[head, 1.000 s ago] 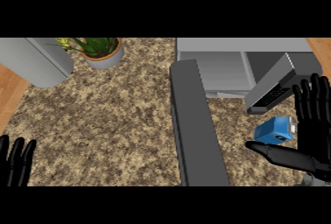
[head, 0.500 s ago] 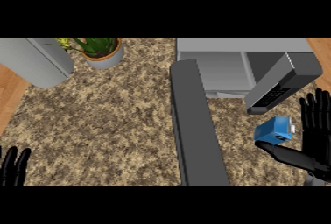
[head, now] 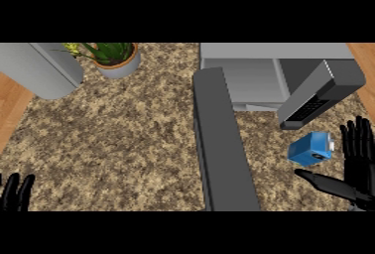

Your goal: Pick up the milk, place it into the microwave and close the microwave

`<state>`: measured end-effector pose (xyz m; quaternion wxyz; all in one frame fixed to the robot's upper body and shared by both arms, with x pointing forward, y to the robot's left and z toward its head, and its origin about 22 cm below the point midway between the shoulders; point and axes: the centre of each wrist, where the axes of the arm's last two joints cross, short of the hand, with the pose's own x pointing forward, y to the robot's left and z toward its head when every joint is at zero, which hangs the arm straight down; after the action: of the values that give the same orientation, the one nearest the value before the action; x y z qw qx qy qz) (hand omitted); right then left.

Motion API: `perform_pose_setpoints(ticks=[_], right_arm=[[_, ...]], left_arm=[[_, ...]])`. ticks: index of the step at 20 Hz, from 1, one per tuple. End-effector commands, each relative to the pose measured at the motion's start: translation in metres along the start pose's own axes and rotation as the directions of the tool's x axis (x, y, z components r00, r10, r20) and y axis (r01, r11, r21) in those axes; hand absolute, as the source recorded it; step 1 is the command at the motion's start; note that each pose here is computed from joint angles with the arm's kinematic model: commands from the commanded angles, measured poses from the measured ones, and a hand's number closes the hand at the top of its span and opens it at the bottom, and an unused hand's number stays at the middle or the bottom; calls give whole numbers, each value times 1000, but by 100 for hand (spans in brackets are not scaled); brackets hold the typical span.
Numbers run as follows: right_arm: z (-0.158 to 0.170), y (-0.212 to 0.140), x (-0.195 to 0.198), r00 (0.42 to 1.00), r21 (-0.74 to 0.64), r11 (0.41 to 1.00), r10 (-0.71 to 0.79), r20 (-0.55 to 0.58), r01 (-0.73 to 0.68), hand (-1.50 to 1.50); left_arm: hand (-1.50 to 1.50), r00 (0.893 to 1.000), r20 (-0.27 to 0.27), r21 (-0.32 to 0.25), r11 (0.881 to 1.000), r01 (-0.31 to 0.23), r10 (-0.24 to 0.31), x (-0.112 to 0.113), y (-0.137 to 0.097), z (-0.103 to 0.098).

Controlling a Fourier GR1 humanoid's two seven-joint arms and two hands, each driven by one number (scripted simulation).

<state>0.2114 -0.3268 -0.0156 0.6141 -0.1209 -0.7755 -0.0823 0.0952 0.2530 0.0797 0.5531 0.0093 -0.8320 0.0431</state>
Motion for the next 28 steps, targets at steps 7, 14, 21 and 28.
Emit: perform_pose_setpoints(ticks=[7,14,21,28], right_arm=[[-6,-15,-35,999,49,998,33,23,-34,-150],[-12,-3,-69,999,34,999,42,5,-42,-150],[-30,-12,-77,985,-86,981,170,-31,-172,-150],[-16,-60,-105,982,-92,978,181,-57,-186,-150]], left_arm=[[-150,1000,3,11,1000,-22,22,11,-15,14],[-150,1000,-1,-5,1000,-6,6,2,-10,-3],[-150,1000,-19,-4,1000,-17,17,-4,-12,-4],[-150,1000,7,-8,1000,6,-6,-12,-4,4]])
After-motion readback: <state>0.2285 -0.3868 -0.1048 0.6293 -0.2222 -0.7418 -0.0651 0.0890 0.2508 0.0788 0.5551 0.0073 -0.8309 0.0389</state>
